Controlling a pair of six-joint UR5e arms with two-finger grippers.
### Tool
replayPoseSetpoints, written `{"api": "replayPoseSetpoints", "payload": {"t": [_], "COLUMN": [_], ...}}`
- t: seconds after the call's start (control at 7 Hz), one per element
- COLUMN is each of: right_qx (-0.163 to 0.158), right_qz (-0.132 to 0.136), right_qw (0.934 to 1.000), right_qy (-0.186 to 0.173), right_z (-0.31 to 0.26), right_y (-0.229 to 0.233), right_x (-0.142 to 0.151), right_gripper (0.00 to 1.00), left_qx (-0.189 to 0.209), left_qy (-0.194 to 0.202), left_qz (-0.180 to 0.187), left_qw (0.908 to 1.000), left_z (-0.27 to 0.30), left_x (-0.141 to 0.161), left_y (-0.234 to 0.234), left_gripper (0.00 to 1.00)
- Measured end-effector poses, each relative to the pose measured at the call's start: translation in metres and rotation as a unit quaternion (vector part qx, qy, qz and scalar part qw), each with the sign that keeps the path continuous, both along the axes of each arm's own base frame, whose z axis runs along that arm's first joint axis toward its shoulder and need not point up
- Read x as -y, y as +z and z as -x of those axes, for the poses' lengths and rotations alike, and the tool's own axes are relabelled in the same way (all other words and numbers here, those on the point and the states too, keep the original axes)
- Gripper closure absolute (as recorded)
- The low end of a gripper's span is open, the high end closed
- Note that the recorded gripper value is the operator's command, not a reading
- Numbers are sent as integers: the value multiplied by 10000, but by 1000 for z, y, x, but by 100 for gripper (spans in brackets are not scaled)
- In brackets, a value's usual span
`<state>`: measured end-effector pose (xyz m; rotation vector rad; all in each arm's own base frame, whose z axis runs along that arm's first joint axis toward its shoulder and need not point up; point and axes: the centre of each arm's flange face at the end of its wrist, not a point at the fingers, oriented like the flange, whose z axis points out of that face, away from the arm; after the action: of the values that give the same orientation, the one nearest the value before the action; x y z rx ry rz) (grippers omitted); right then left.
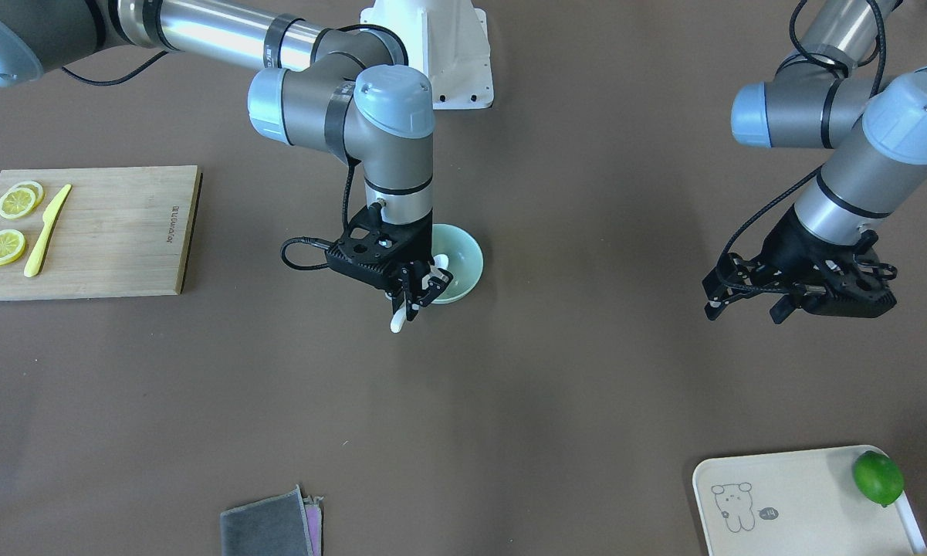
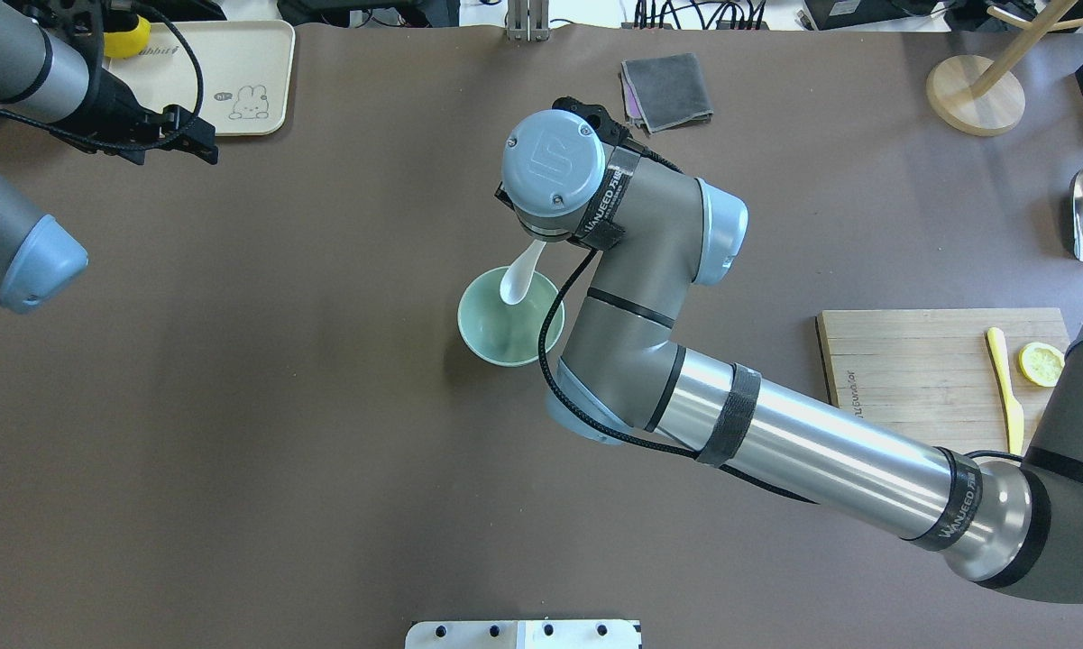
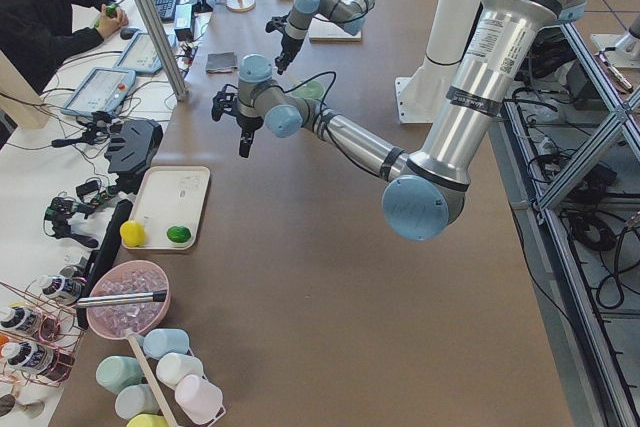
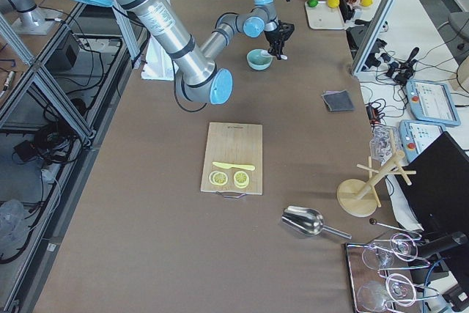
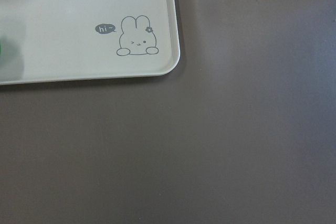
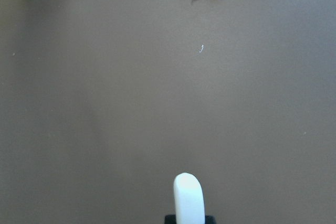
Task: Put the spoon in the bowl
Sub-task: 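Lower the spoon into the bowl and open the right gripper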
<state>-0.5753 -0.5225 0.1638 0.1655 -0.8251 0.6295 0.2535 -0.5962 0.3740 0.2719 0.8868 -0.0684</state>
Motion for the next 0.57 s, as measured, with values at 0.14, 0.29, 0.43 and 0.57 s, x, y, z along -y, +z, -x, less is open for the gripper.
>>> {"api": "replayPoseSetpoints", "payload": {"t": [0.14,0.29,0.43,0.57], "right_qx": [44,88,118,120], "right_qz": [-30,-59,-84,-104], "right_qw": [10000,9999,9998,9997], "right_qy": [-33,-74,-127,-178], "right_z": [5,8,11,16], "right_y": [-3,-7,-10,-10], "right_x": [-4,-9,-16,-23], "right_gripper": [95,2,0,0], "left_qx": [6,14,22,28], "left_qy": [-19,-35,-61,-83], "left_qz": [15,31,46,58], "left_qw": [10000,10000,10000,9999], "left_z": [2,4,7,9], "left_x": [1,3,5,7], "left_y": [1,3,4,6], "left_gripper": [2,2,2,2]}}
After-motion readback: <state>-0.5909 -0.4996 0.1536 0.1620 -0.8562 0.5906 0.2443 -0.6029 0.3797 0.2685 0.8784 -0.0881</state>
